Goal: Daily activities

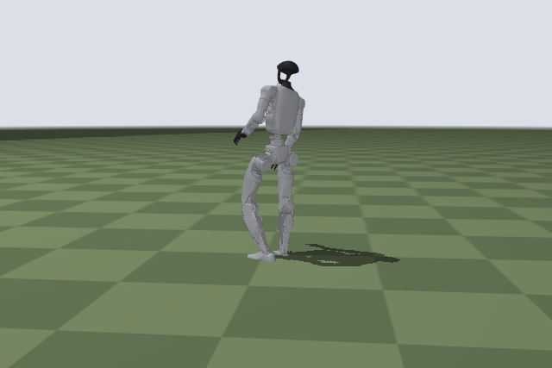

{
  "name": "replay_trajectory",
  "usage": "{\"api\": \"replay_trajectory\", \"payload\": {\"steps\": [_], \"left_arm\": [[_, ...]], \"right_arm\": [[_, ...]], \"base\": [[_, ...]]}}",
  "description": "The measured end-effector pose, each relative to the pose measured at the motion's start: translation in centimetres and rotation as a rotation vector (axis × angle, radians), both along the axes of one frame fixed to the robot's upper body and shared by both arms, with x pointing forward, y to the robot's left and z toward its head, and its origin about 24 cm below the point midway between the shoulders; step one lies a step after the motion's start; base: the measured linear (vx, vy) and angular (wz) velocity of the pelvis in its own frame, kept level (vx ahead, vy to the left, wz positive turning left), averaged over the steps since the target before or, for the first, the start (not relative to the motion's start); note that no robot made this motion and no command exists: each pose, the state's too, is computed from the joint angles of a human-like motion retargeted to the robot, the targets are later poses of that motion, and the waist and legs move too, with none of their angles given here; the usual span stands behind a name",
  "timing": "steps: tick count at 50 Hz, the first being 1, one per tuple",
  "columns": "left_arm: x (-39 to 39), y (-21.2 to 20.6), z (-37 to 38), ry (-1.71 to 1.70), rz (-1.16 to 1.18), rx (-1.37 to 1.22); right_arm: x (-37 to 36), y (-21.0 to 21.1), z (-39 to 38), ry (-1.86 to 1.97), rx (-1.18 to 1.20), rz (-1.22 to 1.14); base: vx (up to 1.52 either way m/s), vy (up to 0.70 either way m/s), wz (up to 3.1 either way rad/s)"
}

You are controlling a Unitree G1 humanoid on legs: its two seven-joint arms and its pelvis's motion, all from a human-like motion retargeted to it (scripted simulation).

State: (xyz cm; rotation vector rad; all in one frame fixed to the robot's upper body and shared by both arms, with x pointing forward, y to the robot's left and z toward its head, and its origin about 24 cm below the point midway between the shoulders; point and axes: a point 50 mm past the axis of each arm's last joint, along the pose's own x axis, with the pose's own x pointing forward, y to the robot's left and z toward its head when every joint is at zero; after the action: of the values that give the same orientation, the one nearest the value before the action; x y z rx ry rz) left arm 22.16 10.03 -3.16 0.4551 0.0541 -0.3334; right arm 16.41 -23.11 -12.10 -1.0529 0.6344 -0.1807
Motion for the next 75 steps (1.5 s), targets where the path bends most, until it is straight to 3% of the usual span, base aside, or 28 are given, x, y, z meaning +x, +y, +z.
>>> {"api": "replay_trajectory", "payload": {"steps": [24,50,75], "left_arm": [[0.7,-0.6,-1.5,0.058,0.026,0.067],[-12.3,10.3,-12.7,0.767,0.515,0.498],[-9.2,9.1,-12.0,0.663,0.274,0.554]], "right_arm": [[-6.6,0.4,-2.8,0.238,-0.012,0.003],[-4.2,3.8,-2.9,0.23,0.088,0.075],[-1.1,8.0,-2.2,0.2,0.17,0.248]], "base": [[-0.01,0.06,-0.29],[-0.05,0.11,0.08],[-0.1,0.08,-0.19]]}}
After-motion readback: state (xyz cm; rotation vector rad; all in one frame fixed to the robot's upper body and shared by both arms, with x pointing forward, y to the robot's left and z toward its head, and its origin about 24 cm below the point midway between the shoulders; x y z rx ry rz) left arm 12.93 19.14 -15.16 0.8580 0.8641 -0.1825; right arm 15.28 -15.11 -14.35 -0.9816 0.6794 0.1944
